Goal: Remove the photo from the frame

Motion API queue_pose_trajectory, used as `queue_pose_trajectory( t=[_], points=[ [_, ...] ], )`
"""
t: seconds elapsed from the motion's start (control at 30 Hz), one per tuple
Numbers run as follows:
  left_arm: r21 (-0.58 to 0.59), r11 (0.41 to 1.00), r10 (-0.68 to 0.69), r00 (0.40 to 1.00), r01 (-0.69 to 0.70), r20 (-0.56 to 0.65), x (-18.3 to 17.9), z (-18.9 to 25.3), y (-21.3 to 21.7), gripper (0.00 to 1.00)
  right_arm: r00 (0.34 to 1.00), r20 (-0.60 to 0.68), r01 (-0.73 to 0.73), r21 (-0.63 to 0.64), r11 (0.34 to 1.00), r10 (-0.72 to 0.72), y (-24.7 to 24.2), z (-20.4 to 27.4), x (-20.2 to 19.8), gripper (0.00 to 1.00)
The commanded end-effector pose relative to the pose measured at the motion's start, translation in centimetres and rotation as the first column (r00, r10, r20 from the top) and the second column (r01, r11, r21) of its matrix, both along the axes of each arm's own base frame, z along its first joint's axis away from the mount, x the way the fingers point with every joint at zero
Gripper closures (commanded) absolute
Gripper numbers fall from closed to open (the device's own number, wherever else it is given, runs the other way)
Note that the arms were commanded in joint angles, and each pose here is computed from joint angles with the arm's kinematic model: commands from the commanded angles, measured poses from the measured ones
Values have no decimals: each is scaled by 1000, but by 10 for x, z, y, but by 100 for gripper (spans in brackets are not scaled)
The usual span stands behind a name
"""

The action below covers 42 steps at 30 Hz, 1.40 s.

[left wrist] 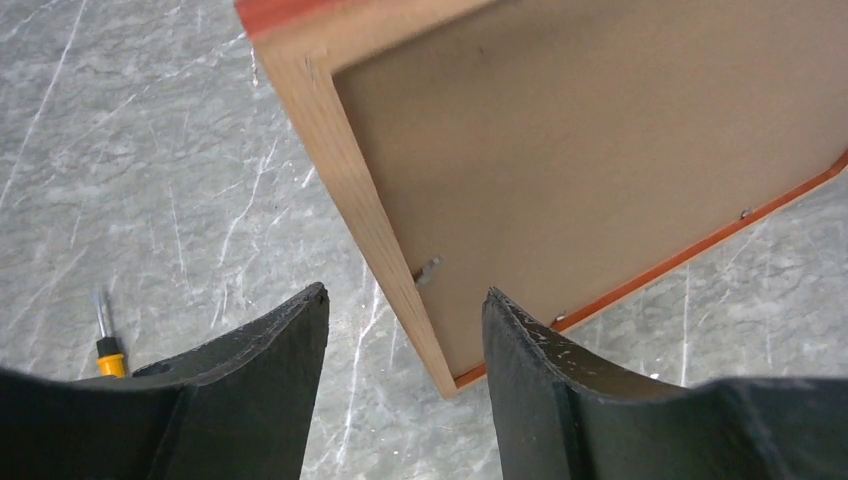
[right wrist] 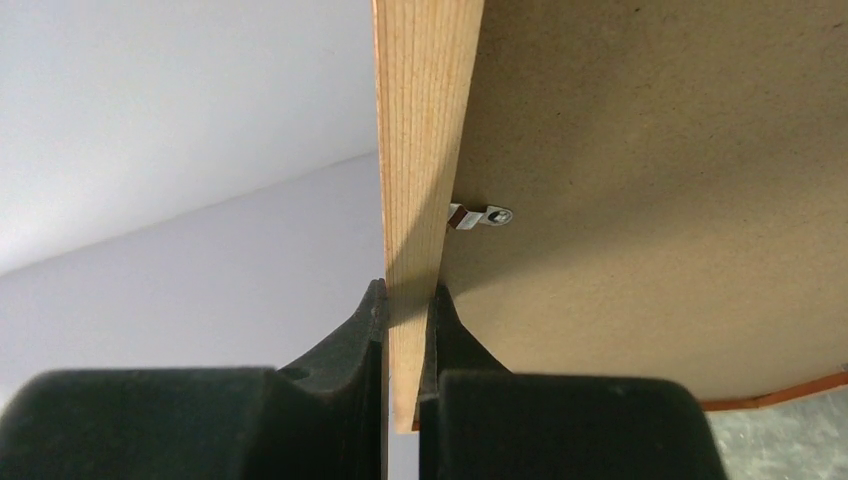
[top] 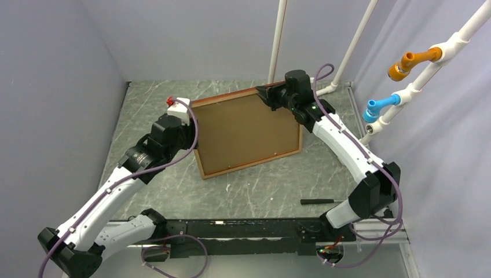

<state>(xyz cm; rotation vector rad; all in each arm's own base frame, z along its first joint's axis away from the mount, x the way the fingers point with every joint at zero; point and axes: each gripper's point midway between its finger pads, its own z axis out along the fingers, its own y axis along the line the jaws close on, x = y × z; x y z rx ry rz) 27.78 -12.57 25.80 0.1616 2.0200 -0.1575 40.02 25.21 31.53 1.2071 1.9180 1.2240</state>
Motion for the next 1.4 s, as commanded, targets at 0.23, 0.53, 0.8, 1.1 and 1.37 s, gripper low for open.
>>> queue_pose_trajectory(
  t=[0.23,0.53,0.8,1.1,1.37],
  points=[
    [-176,984,45,996,-31,76,-33,54,17,36,959,-242,102,-192,976,-148,-16,-87,31,100],
    [-222,975,21,995,3,102,-53,75,22,35,924,-325,125,-243,962,-202,-15,-123,53,100],
    [-233,972,-18,997,34,70,-60,63,17,36,893,-389,98,-322,942,-226,-22,-175,49,100],
    [-242,969,-44,999,47,18,-68,39,13,36,885,-411,33,-408,912,-216,-26,-222,48,100],
    [-257,965,-48,999,42,-17,-75,19,13,36,909,-392,-57,-462,885,-145,-26,-237,48,100]
  ],
)
